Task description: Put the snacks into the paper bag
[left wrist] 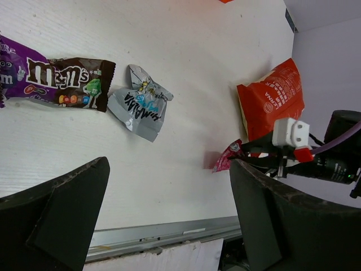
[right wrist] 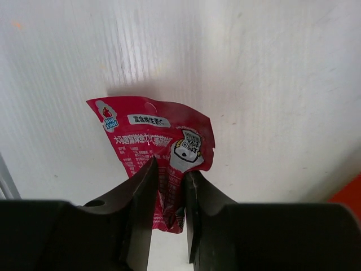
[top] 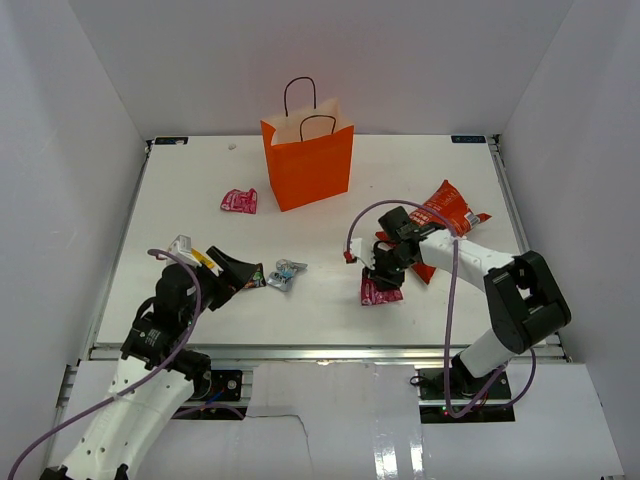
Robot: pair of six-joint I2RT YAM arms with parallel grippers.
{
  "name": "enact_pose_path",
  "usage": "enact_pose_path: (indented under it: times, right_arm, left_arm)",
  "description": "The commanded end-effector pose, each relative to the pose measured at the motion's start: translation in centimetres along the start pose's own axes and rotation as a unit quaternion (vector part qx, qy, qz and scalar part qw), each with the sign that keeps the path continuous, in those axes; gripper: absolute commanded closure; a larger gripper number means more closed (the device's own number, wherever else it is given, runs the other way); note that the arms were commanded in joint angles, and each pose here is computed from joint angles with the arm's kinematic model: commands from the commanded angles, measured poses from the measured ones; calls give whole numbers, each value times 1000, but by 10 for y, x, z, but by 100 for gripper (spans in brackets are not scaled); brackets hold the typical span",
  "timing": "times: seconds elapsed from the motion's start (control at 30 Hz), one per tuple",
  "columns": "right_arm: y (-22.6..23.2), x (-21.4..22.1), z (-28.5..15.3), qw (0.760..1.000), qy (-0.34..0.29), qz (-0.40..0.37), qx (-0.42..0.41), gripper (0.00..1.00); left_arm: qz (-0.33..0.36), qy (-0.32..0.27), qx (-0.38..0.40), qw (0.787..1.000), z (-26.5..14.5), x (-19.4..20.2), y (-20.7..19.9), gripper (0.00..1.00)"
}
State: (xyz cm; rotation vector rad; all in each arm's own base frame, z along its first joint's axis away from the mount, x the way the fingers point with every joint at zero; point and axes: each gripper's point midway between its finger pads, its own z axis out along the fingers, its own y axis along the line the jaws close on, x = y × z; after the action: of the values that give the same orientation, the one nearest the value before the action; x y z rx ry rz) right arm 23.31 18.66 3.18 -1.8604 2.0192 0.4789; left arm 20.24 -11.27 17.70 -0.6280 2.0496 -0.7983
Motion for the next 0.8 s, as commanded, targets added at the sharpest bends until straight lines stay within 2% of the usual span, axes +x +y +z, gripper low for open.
enact_pose_path:
  times: [0.0,0.1,0.13,0.33,0.37,0.4,0.47,0.53,0.57,0.63,0.67,0.77]
  right_arm:
    - [-16,-71,-45,994,-101,-46,21,80]
    - [-23,-114,-76,984,-164,-61,29,84]
    - [-33,-141,-97,976,-196,-79,47,85]
    - [-86,-228,-172,947,-278,-96,131,91]
    - [-97,-252,-202,933,-305,-109,158,91]
    - [-108,-260,-203,931,-311,-95,163,91]
    - [-125,-294,-247,906,-353,-108,208,90]
    - [-145,-310,-258,895,-373,-86,229,90]
    - [-152,-328,-293,872,-402,-98,260,90]
    - [-171,-338,-301,861,-416,-84,279,90]
    - [-176,-348,-319,844,-433,-95,302,90]
    - [-192,-357,-335,815,-457,-100,342,92]
  left_arm:
    - [-16,-1,11,1000,-3,2,-1,2]
    - [-23,-4,15,1000,-5,2,-2,2]
    - [-25,-4,15,1000,-5,2,-2,2]
    - [-41,0,9,999,-4,3,-1,2]
    - [-43,1,8,999,-4,3,-2,2]
    - [-46,3,5,999,-3,4,-1,2]
    - [-47,11,8,999,-3,7,-2,2]
    - [-50,18,11,999,-3,9,-3,2]
    - [-51,19,11,998,-4,10,-3,2]
    - [-51,18,11,998,-4,10,-3,2]
    - [-52,17,9,998,-4,9,-2,2]
    - [-54,15,6,998,-3,9,-2,2]
